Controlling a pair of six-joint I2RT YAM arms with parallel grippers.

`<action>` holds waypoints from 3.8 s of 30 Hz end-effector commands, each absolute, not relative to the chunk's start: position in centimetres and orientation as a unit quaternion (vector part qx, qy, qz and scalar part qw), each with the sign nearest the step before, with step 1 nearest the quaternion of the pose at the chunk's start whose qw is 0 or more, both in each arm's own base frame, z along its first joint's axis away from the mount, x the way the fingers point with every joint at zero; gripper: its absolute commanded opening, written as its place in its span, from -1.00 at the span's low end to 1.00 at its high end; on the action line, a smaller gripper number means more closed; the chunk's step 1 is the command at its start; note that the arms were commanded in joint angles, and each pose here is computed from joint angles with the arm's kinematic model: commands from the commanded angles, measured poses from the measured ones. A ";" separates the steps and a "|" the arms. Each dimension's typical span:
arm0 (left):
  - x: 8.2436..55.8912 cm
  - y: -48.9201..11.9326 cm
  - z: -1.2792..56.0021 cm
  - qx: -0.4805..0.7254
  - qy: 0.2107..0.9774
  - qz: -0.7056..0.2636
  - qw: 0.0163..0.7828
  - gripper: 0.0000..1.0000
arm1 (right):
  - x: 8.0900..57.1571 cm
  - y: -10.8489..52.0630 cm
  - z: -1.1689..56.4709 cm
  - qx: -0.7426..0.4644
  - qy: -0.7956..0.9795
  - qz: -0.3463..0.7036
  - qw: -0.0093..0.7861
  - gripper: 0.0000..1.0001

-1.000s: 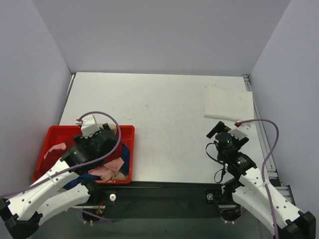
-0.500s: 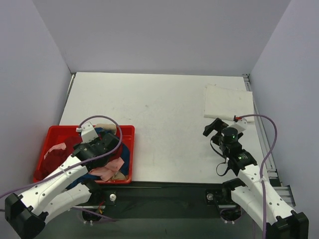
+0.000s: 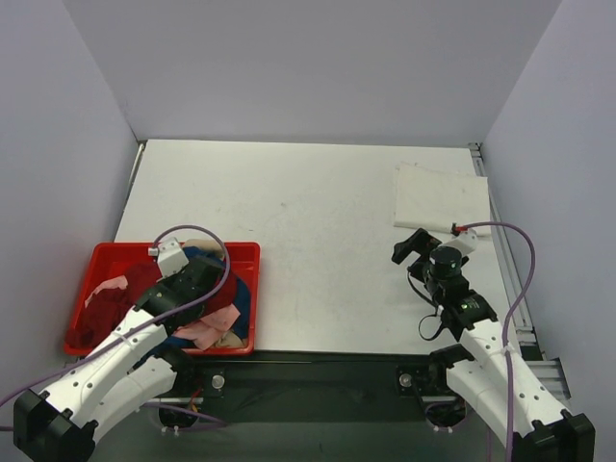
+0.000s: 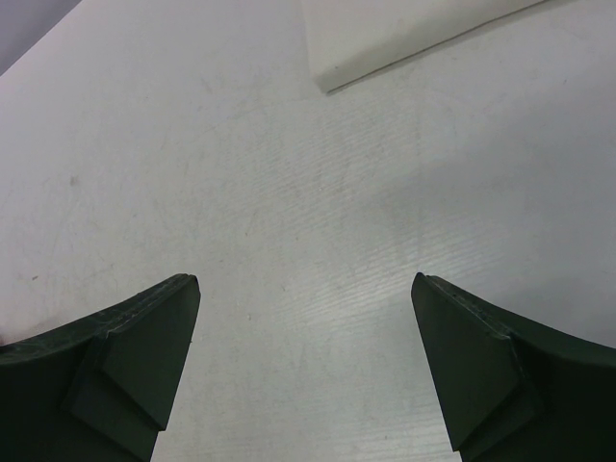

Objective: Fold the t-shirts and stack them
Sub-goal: Grab crumpled tshirt from bin with the left arm, then move the tshirt to the center of the board, then flatten out the tshirt

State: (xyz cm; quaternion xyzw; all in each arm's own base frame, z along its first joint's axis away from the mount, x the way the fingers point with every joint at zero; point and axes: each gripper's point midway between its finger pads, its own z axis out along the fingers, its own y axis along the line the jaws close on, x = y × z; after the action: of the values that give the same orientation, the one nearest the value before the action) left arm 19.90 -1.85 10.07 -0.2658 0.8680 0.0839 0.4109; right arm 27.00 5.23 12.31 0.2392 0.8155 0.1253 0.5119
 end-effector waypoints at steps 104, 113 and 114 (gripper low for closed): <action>26.6 -24.8 15.5 0.080 0.850 -0.268 0.447 0.78 | 28.2 17.7 8.4 0.033 0.918 0.130 0.373 -1.00; 26.8 -25.4 14.5 0.084 0.848 -0.267 0.449 0.78 | 24.3 11.9 24.0 0.056 0.834 0.145 0.530 -1.00; 26.9 -25.6 14.4 0.087 0.848 -0.268 0.449 0.78 | 24.1 10.7 24.3 0.068 0.829 0.130 0.540 -1.00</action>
State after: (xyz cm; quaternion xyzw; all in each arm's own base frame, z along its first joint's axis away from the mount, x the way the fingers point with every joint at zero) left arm 26.11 -24.37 13.23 0.0860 0.8656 -0.2480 0.4264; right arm 25.58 15.11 24.41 0.0476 0.8216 0.2069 0.5290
